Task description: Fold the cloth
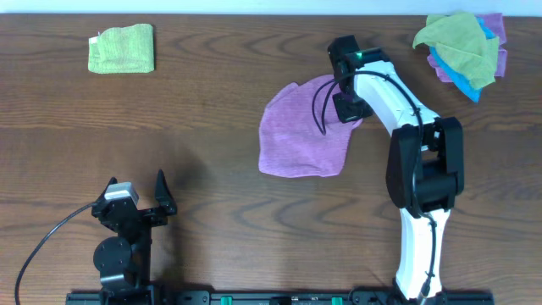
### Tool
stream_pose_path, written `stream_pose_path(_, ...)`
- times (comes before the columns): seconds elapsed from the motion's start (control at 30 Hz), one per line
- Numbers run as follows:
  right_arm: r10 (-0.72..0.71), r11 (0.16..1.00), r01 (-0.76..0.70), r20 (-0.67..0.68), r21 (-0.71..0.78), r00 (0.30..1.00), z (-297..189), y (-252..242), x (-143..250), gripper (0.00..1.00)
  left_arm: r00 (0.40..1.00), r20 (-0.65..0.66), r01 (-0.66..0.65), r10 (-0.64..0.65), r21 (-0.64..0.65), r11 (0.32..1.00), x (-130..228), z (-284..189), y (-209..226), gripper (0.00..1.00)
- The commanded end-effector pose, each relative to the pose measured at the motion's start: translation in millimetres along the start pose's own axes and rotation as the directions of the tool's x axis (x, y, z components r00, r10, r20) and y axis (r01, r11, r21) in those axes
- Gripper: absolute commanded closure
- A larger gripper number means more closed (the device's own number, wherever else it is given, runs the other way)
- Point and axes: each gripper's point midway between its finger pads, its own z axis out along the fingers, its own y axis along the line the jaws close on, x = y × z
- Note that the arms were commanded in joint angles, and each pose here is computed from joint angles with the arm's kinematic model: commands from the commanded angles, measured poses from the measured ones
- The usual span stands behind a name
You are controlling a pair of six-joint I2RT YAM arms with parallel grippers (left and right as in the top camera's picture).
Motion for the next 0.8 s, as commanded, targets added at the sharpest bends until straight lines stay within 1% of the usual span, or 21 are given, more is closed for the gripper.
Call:
stream_pose_path(0.0, 0.006, 0.983, -0.015, 0.046, 0.184, 0.999, -15, -33, -15, 0.98, 0.999, -0.041, 0.004, -0.004, -0.006, 1.0, 18, 3, 2, 0.05)
stream_pose_path(0.07, 0.016, 0.946, -0.041, 0.079, 0.322, 0.997, -30, -57, -23, 0.98, 0.999, -0.041, 0.004, -0.004, -0.006, 1.0, 18, 3, 2, 0.04)
stream_pose_path(0.1, 0.022, 0.929, -0.055, 0.094, 0.365, 0.995, -37, -65, -25, 0.99, 0.999, -0.041, 0.004, -0.004, -0.006, 1.0, 17, 3, 2, 0.05)
stream_pose_path(0.17, 0.027, 0.922, -0.07, 0.118, 0.382, 0.993, -47, -71, -30, 0.98, 0.999, -0.041, 0.004, -0.004, -0.006, 1.0, 18, 3, 2, 0.05)
stream_pose_path(0.23, -0.041, 0.928, 0.002, 0.096, 0.372, 0.995, -52, -69, -31, 0.99, 0.999, -0.041, 0.004, -0.004, -0.006, 1.0, 18, 3, 2, 0.05)
stream_pose_path(0.3, -0.039, 0.898, -0.013, 0.111, 0.439, 0.993, -63, -81, -32, 0.98, 0.999, -0.041, 0.004, -0.004, -0.006, 1.0, 17, 3, 2, 0.05)
stream_pose_path(0.33, -0.039, 0.893, -0.019, 0.12, 0.45, 0.992, -67, -82, -33, 0.98, 0.999, -0.041, 0.004, -0.004, -0.006, 1.0, 18, 3, 2, 0.05)
stream_pose_path(0.37, -0.037, 0.898, -0.026, 0.134, 0.438, 0.99, -71, -81, -34, 0.98, 0.999, -0.041, 0.004, -0.004, -0.006, 1.0, 18, 3, 2, 0.05)
stream_pose_path(0.4, -0.042, 0.92, -0.017, 0.14, 0.392, 0.989, -71, -73, -35, 0.99, 0.999, -0.041, 0.004, -0.004, -0.006, 1.0, 18, 3, 2, 0.04)
stream_pose_path(0.47, -0.123, 0.969, 0.09, 0.133, 0.232, 0.983, -67, -46, -36, 0.99, 0.999, -0.041, 0.004, -0.004, -0.006, 1.0, 18, 3, 2, 0.04)
stream_pose_path(0.5, -0.125, 0.972, 0.094, 0.135, 0.216, 0.983, -67, -44, -36, 0.98, 0.999, -0.041, 0.004, -0.004, -0.006, 1.0, 18, 3, 2, 0.05)
stream_pose_path(0.53, -0.082, 0.96, 0.041, 0.138, 0.279, 0.987, -69, -56, -35, 0.99, 0.999, -0.041, 0.004, -0.004, -0.006, 1.0, 18, 3, 2, 0.05)
stream_pose_path(0.57, -0.003, 0.91, -0.063, 0.157, 0.409, 0.988, -79, -81, -33, 0.98, 0.999, -0.041, 0.004, -0.004, -0.006, 1.0, 18, 3, 2, 0.05)
stream_pose_path(0.6, 0.035, 0.841, -0.127, 0.182, 0.526, 0.983, -91, -100, -30, 0.99, 0.999, -0.041, 0.004, -0.004, -0.006, 1.0, 18, 3, 2, 0.05)
stream_pose_path(0.63, 0.036, 0.801, -0.145, 0.196, 0.581, 0.98, -98, -109, -30, 0.99, 0.999, -0.041, 0.004, -0.004, -0.006, 1.0, 18, 3, 2, 0.05)
stream_pose_path(0.67, 0.019, 0.812, -0.128, 0.193, 0.569, 0.981, -98, -106, -33, 0.99, 0.999, -0.041, 0.004, -0.004, -0.006, 1.0, 18, 3, 2, 0.04)
stream_pose_path(0.7, -0.036, 0.883, -0.046, 0.164, 0.468, 0.986, -89, -87, -35, 0.99, 0.999, -0.041, 0.004, -0.004, -0.006, 1.0, 18, 3, 2, 0.05)
stream_pose_path(0.73, -0.083, 0.924, 0.019, 0.151, 0.383, 0.985, -84, -74, -36, 0.99, 0.999, -0.041, 0.004, -0.004, -0.006, 1.0, 18, 3, 2, 0.05)
stream_pose_path(0.77, -0.059, 0.931, -0.005, 0.164, 0.366, 0.985, -84, -75, -37, 0.98, 0.999, -0.041, 0.004, -0.004, -0.006, 1.0, 18, 3, 2, 0.05)
